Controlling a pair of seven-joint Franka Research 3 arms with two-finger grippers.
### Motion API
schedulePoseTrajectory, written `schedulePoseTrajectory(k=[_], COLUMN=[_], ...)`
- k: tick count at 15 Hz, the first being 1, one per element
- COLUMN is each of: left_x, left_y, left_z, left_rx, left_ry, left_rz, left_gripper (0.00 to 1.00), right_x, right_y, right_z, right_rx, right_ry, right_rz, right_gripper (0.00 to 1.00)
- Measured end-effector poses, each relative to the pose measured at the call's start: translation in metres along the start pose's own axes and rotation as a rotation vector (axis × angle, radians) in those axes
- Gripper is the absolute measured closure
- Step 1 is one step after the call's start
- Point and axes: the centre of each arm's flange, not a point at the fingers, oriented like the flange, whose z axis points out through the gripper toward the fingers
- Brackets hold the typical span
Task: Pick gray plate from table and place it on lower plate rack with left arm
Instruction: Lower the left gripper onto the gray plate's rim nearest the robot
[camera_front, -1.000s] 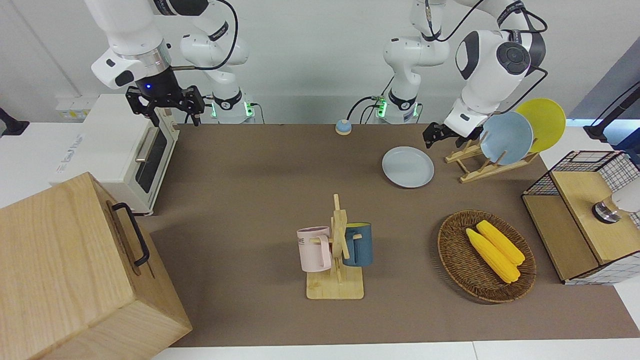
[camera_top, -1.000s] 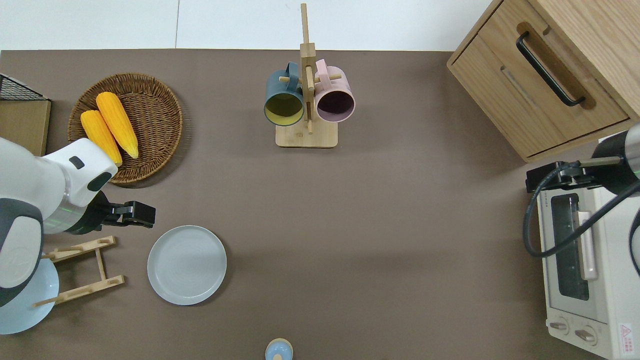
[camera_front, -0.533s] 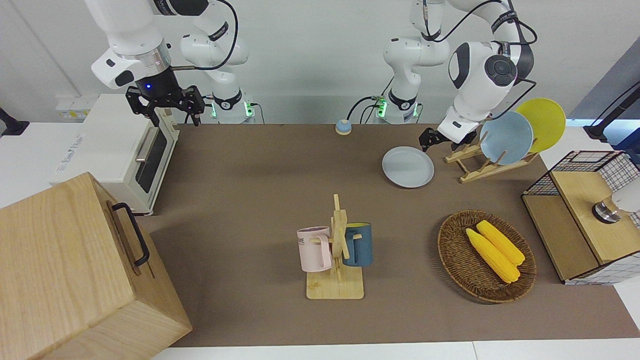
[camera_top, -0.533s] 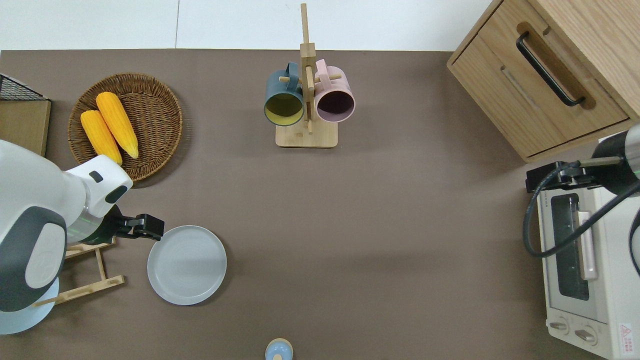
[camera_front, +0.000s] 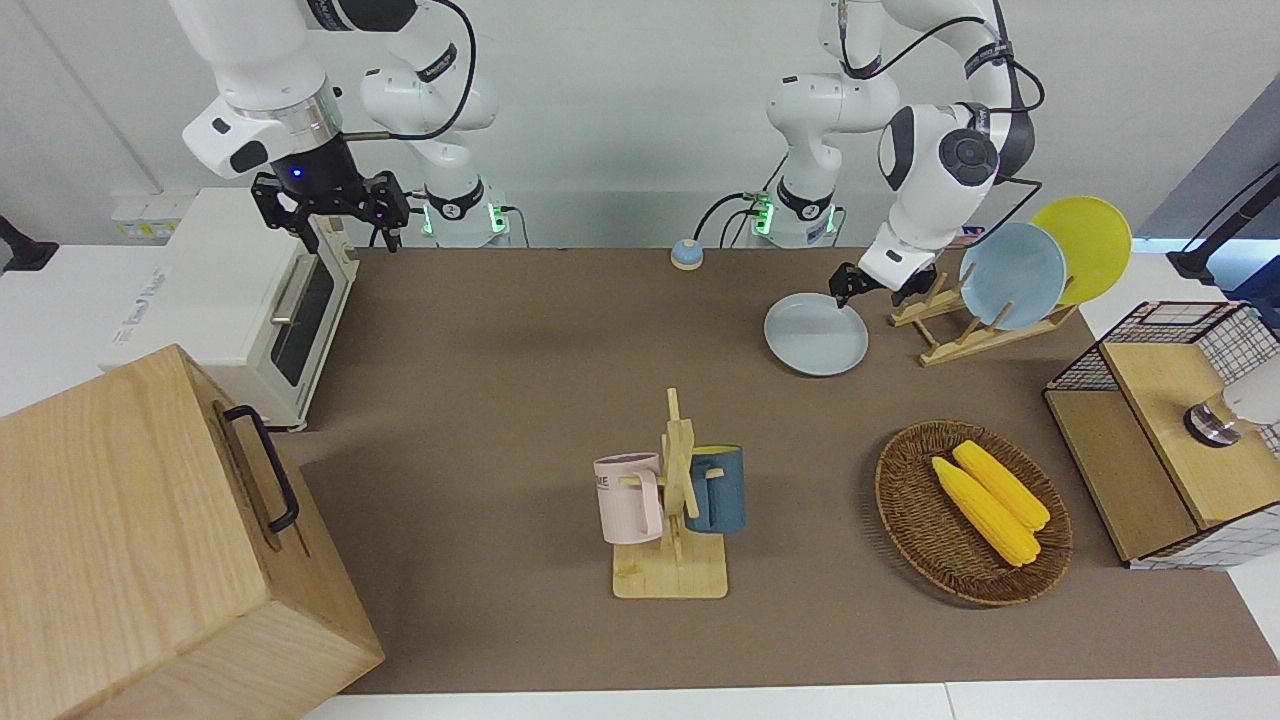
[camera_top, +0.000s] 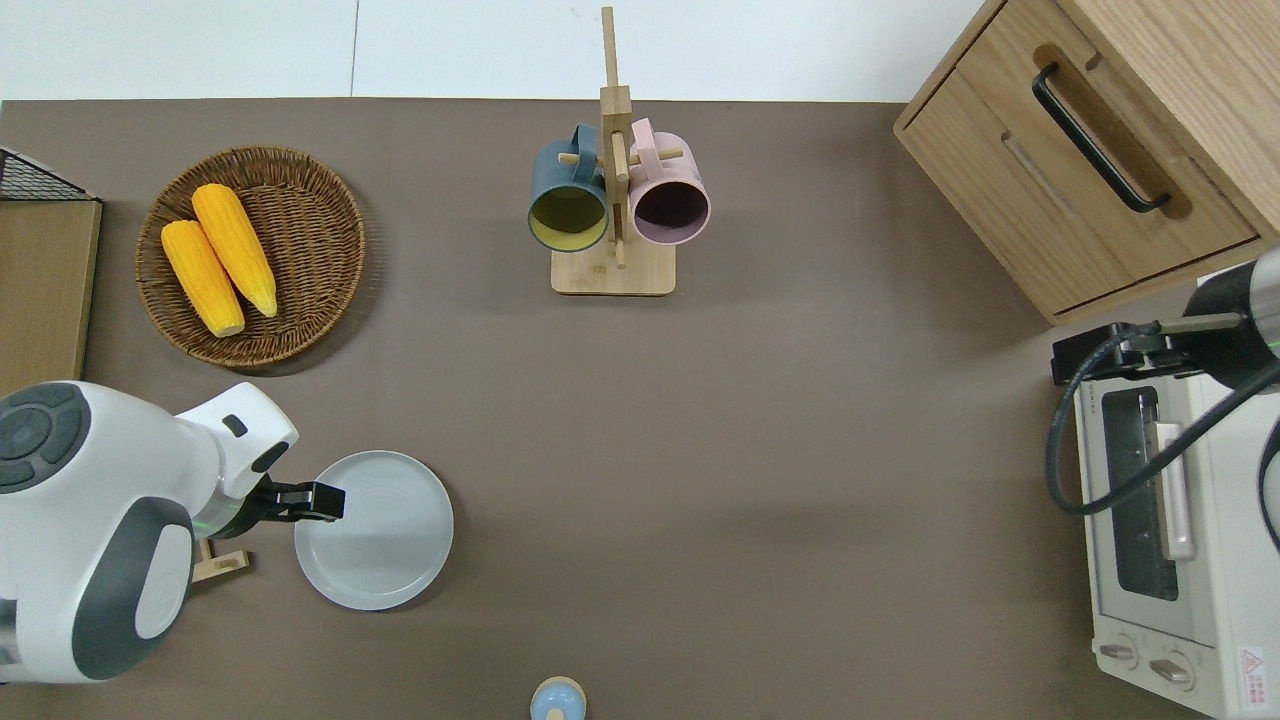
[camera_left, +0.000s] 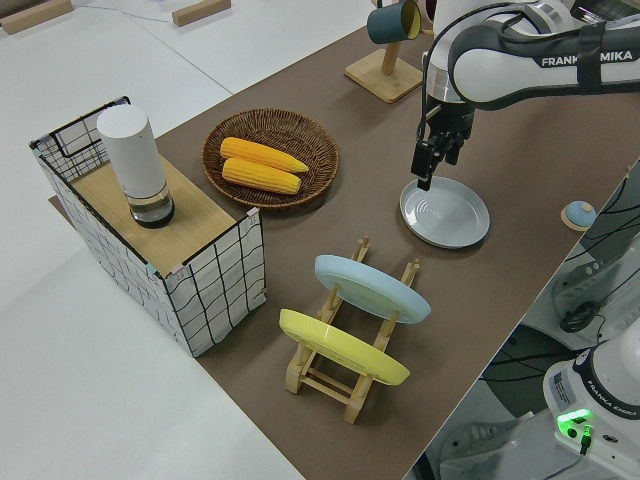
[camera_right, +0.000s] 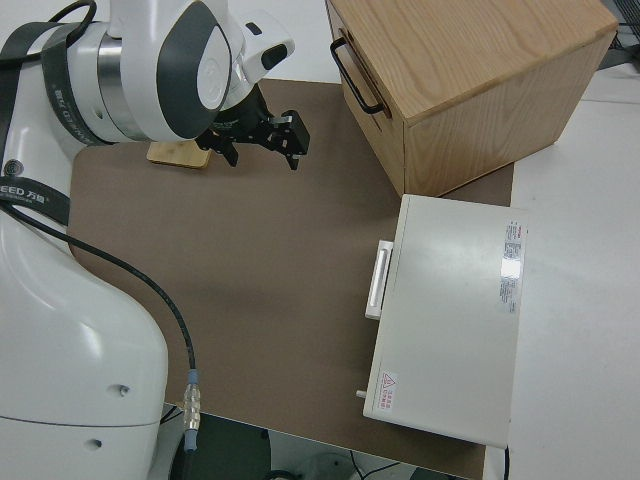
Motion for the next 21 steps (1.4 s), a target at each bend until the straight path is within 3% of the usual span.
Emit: schedulePoseTrajectory(k=[12,21], left_x=[-0.009,-0.022], left_y=[-0.009,-0.017], left_z=[0.051,0.100], left_rx=[0.004,0.000], left_ry=[0.054,0.082], left_rz=[0.028,0.018], left_gripper=[0.00,0.00], right_x=[0.000,0.000], right_y=[0.000,0.000], right_z=[0.000,0.000], right_rx=[0.000,0.000], right_ry=[0.000,0.000], right_rz=[0.000,0.000], right_gripper=[0.01,0.01])
